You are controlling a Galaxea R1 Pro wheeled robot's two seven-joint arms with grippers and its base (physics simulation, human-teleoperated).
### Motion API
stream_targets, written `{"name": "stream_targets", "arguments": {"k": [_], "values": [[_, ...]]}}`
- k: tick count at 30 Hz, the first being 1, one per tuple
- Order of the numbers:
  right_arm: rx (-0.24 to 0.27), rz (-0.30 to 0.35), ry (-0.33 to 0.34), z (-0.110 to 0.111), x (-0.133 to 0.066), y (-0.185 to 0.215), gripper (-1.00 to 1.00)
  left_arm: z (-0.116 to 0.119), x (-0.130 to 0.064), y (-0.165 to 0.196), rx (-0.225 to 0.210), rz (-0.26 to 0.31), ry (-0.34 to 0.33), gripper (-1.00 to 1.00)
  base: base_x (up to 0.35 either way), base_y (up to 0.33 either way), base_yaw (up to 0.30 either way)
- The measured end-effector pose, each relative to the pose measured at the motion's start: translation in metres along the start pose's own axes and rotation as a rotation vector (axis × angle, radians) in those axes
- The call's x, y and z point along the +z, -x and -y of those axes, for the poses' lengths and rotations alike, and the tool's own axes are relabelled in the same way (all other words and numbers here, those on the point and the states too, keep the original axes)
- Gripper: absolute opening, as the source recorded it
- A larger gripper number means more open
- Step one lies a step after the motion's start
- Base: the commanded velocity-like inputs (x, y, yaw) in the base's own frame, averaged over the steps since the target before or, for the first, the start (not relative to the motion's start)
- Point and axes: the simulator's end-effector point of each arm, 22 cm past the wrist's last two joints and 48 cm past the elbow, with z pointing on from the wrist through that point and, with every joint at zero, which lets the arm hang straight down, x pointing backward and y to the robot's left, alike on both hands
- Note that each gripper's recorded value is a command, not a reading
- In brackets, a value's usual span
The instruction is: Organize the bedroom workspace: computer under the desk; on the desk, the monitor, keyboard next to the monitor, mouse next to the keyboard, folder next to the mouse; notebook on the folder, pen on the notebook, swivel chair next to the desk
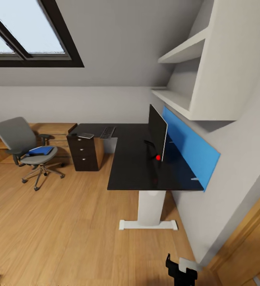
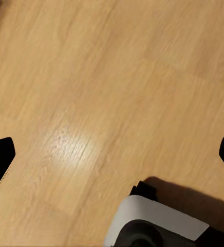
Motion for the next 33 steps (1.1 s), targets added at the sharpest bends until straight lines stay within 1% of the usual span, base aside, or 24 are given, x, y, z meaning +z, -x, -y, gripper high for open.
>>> {"name": "stream_targets", "arguments": {"k": [3, 5, 7, 14, 20, 23, 26, 28, 33], "values": [[0.002, 0.008, -0.003, 0.003, 0.000, -0.001, 1.00, -0.002, 0.000, 0.003, -0.012, 0.034, 0.004, 1.00, 0.000, 0.000, 0.199], [0.005, 0.010, -0.007, 0.005, -0.001, -0.002, 1.00, -0.006, 0.000, 0.004, -0.023, 0.068, 0.013, 1.00, 0.000, 0.000, 0.212], [0.008, 0.011, -0.008, 0.004, -0.001, -0.003, 1.00, -0.008, 0.000, 0.004, -0.029, 0.085, 0.017, 1.00, 0.000, 0.012, 0.216], [0.006, 0.007, -0.006, 0.004, -0.001, -0.006, 1.00, -0.009, -0.001, 0.001, -0.032, 0.091, 0.019, 1.00, 0.086, 0.199, 0.201], [0.001, 0.003, -0.003, 0.003, -0.001, -0.008, 1.00, -0.008, -0.001, -0.001, -0.031, 0.088, 0.019, 1.00, 0.132, 0.271, 0.044], [0.000, 0.003, 0.027, -0.003, -0.002, -0.008, 1.00, -0.006, -0.001, -0.002, -0.032, 0.086, 0.017, 1.00, 0.122, 0.289, -0.021], [-0.005, -0.006, 0.085, -0.015, -0.004, -0.013, 1.00, -0.006, -0.001, -0.003, -0.032, 0.084, 0.016, 1.00, 0.120, 0.302, -0.006], [-0.010, -0.019, 0.107, -0.019, -0.006, -0.019, 1.00, -0.006, -0.001, -0.004, -0.031, 0.081, 0.016, 1.00, 0.120, 0.311, -0.002], [-0.014, -0.025, 0.117, -0.021, -0.007, -0.022, 1.00, -0.005, -0.001, -0.005, -0.030, 0.079, 0.015, 1.00, 0.124, 0.313, -0.001]]}}
